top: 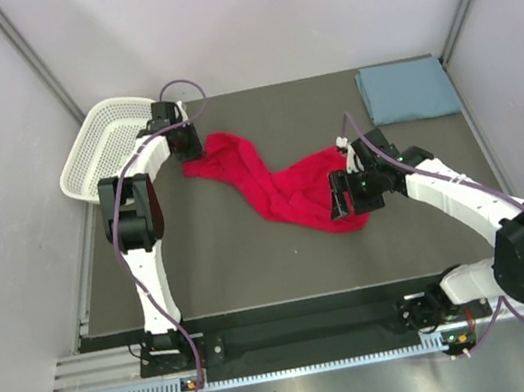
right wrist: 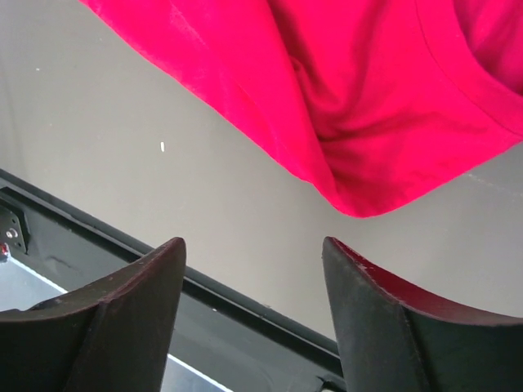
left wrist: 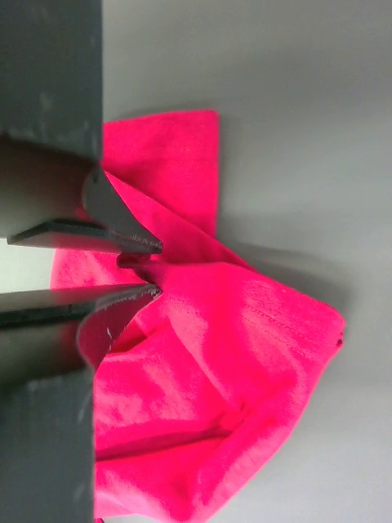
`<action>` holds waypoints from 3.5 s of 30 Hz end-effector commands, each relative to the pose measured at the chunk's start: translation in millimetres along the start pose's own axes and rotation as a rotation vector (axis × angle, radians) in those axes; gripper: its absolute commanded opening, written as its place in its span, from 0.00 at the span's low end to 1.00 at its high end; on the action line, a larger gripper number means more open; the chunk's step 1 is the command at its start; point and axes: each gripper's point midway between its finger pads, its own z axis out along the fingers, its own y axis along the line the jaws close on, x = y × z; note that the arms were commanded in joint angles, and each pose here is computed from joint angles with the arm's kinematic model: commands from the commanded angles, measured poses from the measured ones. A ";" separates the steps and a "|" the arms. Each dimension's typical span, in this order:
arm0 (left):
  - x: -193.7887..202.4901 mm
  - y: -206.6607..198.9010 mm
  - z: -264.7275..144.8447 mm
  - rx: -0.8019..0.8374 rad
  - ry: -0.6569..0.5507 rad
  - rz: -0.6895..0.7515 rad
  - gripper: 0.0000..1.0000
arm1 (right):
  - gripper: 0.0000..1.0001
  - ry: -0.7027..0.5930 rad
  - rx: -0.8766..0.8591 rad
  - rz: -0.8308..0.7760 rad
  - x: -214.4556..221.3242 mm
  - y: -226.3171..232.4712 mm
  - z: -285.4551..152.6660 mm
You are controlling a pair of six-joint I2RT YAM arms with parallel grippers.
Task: Fold and stack the t-shirts
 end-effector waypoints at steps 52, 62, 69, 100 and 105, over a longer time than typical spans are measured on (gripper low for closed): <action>72.7 -35.2 -200.8 0.022 -0.037 -0.137 0.00 | 0.13 0.087 0.231 -0.281 -77.2 54.1 121.6; 76.6 -35.7 -200.9 0.026 -0.037 -0.162 0.00 | 0.26 0.053 0.123 -0.315 -74.2 70.2 108.0; 77.9 -36.3 -203.9 0.027 -0.043 -0.160 0.00 | 0.23 0.083 0.100 -0.306 -67.5 70.8 123.3; 72.0 -41.6 -197.3 0.049 -0.031 -0.177 0.00 | 0.28 0.079 0.117 -0.318 -76.7 55.0 121.2; 71.8 -41.1 -198.0 0.048 -0.033 -0.182 0.00 | 0.27 0.072 0.118 -0.314 -80.3 52.4 117.6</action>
